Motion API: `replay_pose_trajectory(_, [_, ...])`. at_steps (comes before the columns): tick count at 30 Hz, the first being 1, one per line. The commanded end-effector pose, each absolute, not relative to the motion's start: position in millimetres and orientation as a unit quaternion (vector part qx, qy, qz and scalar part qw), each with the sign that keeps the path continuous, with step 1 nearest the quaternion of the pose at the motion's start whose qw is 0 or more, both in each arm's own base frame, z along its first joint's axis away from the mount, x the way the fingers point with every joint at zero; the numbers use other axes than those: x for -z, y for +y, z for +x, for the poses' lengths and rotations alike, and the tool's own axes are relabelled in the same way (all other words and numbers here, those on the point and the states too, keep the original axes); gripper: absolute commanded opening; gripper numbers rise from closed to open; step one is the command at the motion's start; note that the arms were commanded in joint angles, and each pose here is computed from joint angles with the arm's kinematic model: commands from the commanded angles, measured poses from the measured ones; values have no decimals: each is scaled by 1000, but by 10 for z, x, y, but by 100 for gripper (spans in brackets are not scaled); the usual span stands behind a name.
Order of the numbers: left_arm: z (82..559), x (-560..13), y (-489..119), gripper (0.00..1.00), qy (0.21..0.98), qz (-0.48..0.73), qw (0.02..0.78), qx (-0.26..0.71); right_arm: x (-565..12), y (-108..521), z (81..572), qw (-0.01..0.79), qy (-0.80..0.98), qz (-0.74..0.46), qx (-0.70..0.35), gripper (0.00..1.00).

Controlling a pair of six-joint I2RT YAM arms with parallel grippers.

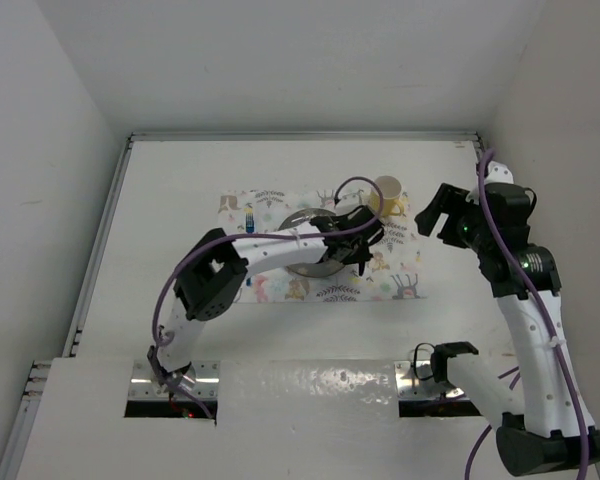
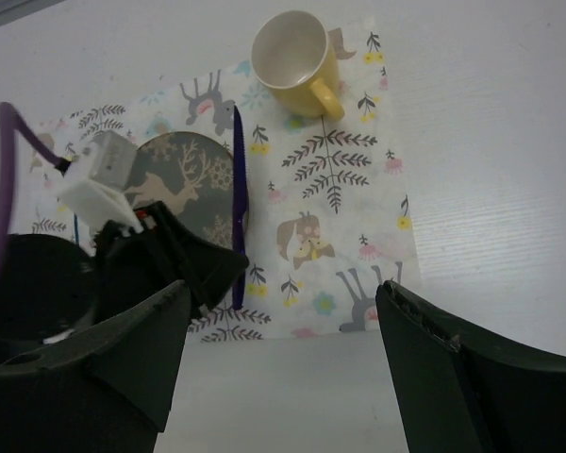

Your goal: Set the dinner table for one person

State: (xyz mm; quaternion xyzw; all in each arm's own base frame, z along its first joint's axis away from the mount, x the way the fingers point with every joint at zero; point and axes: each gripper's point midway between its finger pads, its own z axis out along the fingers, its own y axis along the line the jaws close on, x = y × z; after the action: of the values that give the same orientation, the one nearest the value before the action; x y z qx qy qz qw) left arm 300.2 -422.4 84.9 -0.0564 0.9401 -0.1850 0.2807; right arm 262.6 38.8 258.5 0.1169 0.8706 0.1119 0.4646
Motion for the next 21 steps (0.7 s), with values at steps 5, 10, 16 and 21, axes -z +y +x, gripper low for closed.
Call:
replay_pose_trajectory(5, [3146, -772, -4724, 0, 925, -84, 296, 225, -2521, 339, 2557, 468, 869, 123, -101, 79])
replay_pose_trajectory(10, [3213, -710, -4847, 0, 917, -95, 303, 240, -2463, 345, 2529, 463, 873, 119, -100, 79])
replay_pose_trajectory(16, [3215, -480, -5007, 0, 923, -86, 287, 241, -2434, 320, 2511, 460, 875, 116, -92, 79])
replay_pose_trajectory(21, [3175, -307, -5082, 0, 926, -91, 271, 245, -2413, 338, 2507, 458, 876, 114, -96, 79])
